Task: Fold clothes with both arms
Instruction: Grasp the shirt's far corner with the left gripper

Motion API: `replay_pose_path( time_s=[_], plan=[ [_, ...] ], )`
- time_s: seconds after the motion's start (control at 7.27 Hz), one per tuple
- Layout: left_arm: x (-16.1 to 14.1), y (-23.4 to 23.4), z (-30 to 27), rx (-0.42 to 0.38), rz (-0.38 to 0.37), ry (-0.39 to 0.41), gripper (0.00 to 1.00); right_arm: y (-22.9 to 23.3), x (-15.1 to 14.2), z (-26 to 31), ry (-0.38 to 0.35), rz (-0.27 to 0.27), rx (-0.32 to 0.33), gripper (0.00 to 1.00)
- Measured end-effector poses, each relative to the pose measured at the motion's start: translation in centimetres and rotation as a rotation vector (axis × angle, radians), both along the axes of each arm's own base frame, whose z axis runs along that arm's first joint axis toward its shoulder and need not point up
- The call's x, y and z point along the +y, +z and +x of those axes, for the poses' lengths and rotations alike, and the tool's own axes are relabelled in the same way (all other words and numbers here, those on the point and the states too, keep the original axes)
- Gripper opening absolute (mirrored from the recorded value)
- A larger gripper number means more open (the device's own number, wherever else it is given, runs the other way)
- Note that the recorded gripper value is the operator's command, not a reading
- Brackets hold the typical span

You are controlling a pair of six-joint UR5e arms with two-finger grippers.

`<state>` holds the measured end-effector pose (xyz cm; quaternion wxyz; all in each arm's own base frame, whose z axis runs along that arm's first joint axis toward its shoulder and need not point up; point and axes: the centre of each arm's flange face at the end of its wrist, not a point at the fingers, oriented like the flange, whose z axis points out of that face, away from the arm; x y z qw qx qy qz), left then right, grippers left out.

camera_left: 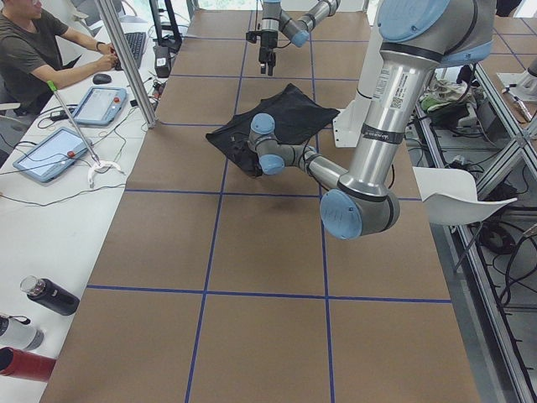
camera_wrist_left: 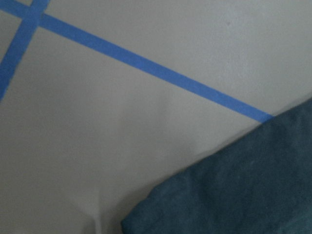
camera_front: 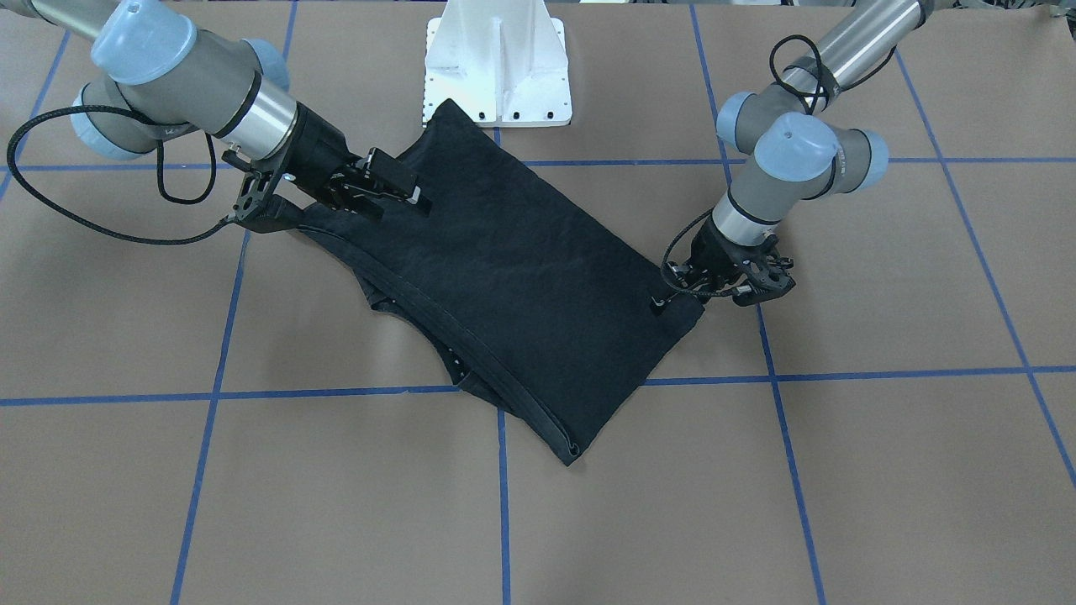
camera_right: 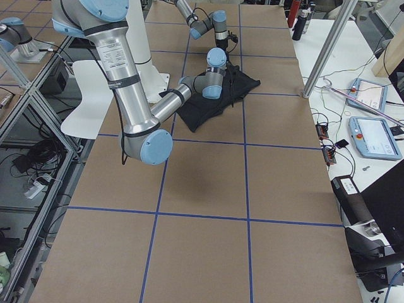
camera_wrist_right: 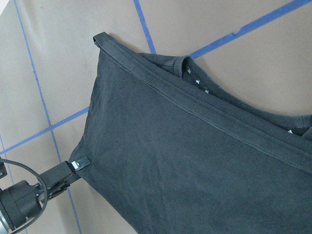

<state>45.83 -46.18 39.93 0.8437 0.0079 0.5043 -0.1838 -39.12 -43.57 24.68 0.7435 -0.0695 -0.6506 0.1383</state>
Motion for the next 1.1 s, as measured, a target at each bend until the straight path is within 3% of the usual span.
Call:
replay_pose_path(
  time_s=[0.28, 0.83, 1.1],
  plan=[
    [0.2, -0.6, 0.0, 0.007, 0.014, 0.002, 0.0, 0.0, 0.0, 0.0, 0.0, 0.001, -0.001, 1.0],
    [0.5, -2.0, -0.3, 0.027, 0.039, 0.01, 0.0, -0.1, -0.1, 0.2, 0.004, 0.003, -0.004, 1.0],
    [-0.9, -1.3, 0.2, -0.016, 0.056, -0.033, 0.0, -0.1, -0.3, 0.4, 0.016, 0.005, -0.003, 1.0]
  ],
)
